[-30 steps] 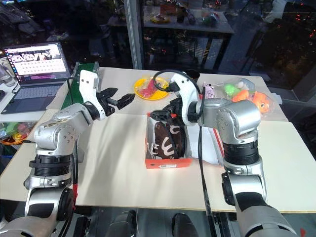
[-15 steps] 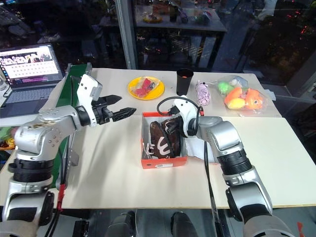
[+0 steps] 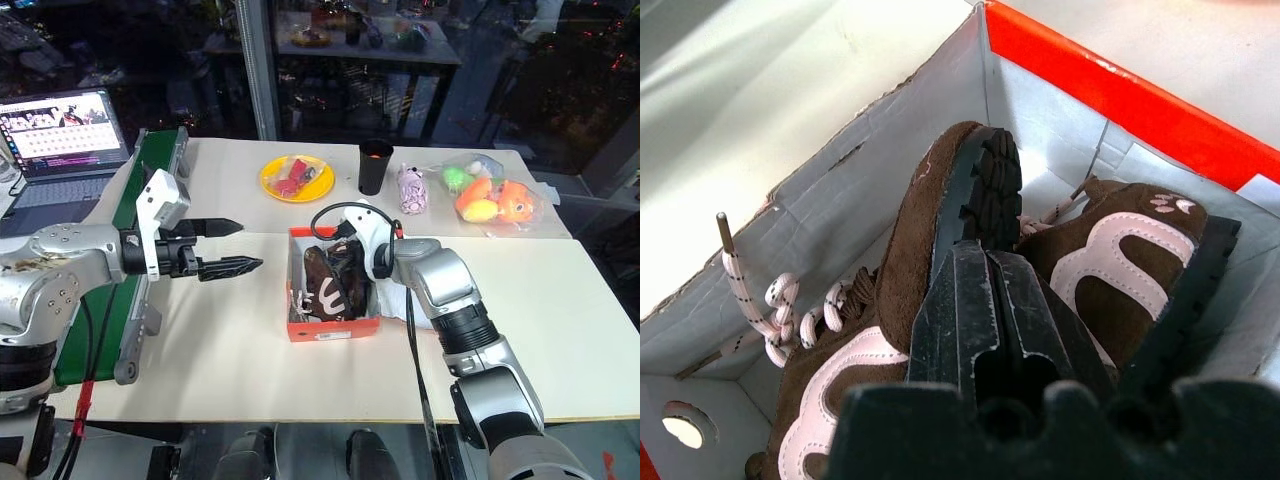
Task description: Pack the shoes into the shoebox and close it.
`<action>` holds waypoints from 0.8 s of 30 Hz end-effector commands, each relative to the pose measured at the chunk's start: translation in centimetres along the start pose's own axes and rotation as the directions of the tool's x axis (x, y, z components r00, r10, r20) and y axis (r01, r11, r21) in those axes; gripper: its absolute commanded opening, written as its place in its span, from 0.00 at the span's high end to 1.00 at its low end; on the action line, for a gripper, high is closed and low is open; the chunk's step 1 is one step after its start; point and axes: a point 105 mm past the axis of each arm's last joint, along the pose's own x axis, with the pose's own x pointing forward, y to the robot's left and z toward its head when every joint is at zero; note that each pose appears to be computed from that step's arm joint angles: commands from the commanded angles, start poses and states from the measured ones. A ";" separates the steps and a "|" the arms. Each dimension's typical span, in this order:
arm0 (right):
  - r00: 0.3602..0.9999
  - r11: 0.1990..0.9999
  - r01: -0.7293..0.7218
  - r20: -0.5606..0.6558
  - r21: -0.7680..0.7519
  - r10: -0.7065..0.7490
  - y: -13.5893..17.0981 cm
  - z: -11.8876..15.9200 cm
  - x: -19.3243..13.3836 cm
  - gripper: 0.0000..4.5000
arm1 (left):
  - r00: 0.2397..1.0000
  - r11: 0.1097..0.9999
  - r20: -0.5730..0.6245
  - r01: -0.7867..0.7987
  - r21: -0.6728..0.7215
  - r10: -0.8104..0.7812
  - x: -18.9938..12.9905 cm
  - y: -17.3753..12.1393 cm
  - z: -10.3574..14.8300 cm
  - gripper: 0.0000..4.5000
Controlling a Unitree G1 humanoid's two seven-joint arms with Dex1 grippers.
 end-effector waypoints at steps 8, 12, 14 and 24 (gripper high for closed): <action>0.997 0.997 0.028 -0.071 -0.067 -0.033 -0.9 -3.2 3.1 0.99 | 1.000 0.999 0.015 -0.003 0.047 0.003 -0.8 -0.7 1.1 0.00; 0.995 0.991 0.060 -0.068 -0.124 -0.069 -1.8 -2.7 2.8 0.99 | 1.000 0.999 0.015 -0.003 0.043 0.003 -0.9 -0.8 1.0 0.00; 0.997 0.987 0.075 -0.026 -0.143 -0.079 -2.2 -0.8 1.8 0.99 | 1.000 0.999 0.012 -0.004 0.040 0.004 -0.9 -0.8 0.9 0.00; 0.991 0.994 -0.045 0.125 -0.095 0.057 0.9 6.3 -6.3 0.99 | 0.996 0.995 -0.005 0.088 0.053 -0.088 -0.4 -1.3 0.6 0.00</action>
